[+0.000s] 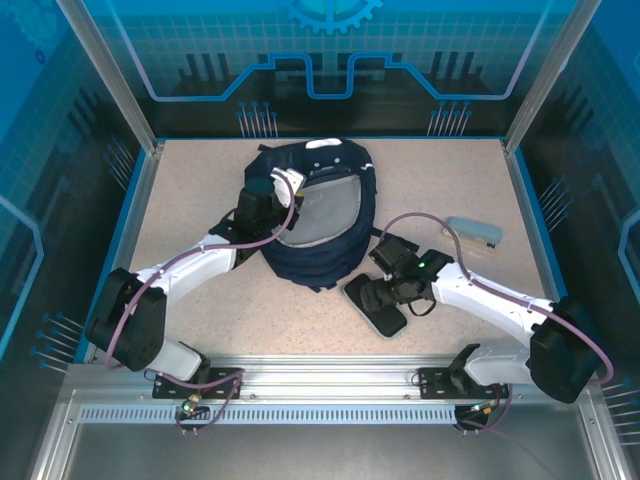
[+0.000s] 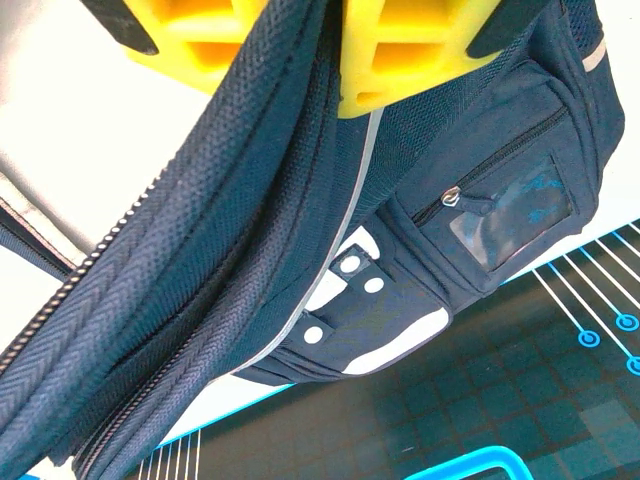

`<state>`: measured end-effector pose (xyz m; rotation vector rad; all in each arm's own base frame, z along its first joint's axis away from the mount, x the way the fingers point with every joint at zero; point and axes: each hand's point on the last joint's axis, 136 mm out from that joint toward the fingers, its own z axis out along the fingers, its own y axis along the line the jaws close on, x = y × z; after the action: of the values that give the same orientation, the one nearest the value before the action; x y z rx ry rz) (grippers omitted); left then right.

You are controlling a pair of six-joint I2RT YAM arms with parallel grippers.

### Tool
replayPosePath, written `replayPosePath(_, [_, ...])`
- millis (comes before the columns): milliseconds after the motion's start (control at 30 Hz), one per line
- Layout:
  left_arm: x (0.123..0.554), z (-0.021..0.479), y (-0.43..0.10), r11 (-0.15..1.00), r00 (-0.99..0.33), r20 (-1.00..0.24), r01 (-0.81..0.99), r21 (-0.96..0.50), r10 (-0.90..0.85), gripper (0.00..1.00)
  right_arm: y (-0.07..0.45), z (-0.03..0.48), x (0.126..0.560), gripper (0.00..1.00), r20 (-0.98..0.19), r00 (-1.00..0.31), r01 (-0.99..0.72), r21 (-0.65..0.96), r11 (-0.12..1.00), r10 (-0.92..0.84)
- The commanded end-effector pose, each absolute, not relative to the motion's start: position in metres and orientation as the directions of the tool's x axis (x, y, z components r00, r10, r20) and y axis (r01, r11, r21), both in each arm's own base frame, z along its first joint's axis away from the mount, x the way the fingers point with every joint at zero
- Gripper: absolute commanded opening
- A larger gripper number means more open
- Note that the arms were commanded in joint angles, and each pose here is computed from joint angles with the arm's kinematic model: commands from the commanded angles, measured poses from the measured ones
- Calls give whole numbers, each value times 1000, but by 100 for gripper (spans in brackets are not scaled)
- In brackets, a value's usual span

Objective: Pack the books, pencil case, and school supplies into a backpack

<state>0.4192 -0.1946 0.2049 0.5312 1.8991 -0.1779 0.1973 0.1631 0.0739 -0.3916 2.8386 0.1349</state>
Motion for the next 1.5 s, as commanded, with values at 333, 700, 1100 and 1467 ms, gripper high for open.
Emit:
replayPosePath(333, [417, 249, -196, 905, -207, -964, 421, 67, 167, 15, 166, 42, 171, 90, -158, -918, -365, -21, 931, -364])
replayPosePath(700, [416, 257, -199, 898, -197, -965, 434, 75, 175, 15, 161, 32, 174, 72, -152, -931, -326, -61, 944, -331])
replayPosePath(1100, [406, 283, -195, 902, -151, -981, 429, 47, 123, 15, 150, 110, 189, 62, -436, -883, -240, 103, 965, -173])
replayPosePath(1467, [401, 296, -200, 893, -107, -994, 450, -15, 37, 15, 213, 191, 234, 64, -506, -847, -359, 314, 879, -165])
